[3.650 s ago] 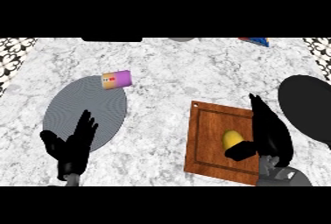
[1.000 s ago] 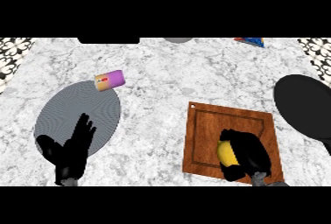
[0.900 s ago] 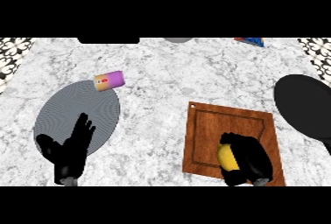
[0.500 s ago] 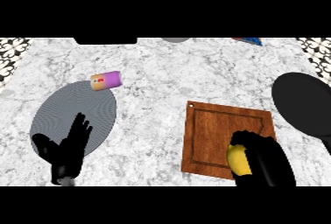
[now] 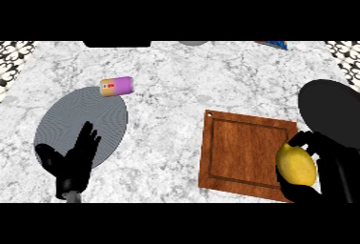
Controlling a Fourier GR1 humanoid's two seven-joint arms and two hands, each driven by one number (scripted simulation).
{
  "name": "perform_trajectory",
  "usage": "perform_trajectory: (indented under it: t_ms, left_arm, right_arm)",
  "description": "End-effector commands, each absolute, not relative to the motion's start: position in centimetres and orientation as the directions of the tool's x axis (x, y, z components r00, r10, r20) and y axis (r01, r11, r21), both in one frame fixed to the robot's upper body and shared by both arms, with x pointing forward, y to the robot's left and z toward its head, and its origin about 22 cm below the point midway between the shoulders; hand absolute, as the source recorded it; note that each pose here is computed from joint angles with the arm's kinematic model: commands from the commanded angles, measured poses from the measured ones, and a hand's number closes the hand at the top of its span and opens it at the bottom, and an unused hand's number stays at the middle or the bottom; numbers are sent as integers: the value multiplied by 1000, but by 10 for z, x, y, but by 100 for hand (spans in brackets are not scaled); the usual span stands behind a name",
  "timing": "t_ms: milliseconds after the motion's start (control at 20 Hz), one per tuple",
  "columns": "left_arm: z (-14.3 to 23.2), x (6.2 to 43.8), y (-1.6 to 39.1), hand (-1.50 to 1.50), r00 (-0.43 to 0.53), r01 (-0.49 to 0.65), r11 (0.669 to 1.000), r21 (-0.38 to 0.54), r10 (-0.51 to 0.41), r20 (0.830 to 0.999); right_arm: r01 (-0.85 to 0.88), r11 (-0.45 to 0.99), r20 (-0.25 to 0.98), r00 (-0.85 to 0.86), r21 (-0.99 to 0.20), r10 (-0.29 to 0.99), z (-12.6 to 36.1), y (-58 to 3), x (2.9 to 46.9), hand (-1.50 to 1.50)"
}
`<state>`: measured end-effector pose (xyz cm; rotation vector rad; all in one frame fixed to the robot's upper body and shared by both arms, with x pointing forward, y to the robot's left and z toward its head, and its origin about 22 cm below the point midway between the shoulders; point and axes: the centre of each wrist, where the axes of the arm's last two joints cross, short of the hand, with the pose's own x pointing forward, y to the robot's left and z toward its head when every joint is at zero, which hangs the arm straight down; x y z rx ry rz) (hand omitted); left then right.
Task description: Pick the lemon from the cutting board and place it in the pan
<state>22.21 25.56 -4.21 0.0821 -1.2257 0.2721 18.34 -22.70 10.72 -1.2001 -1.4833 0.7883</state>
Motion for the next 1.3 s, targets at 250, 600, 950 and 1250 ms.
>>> perform_trajectory:
  t_ms: [250,600,950,1250]
  left_arm:
    - [-53,213,251,0,317,-234,969,-85,158,935]
    - [-42,220,234,0,310,-232,970,-69,141,940]
    - [-37,227,244,0,312,-221,972,-83,152,938]
    - [-38,241,245,0,303,-187,979,-85,140,943]
  right_arm:
    - [328,405,453,84,-854,888,107,-275,227,150]
    - [406,303,391,153,-862,907,103,-342,296,150]
    - [414,279,389,209,-867,897,61,-393,341,150]
    - [422,332,448,211,-843,869,62,-435,358,150]
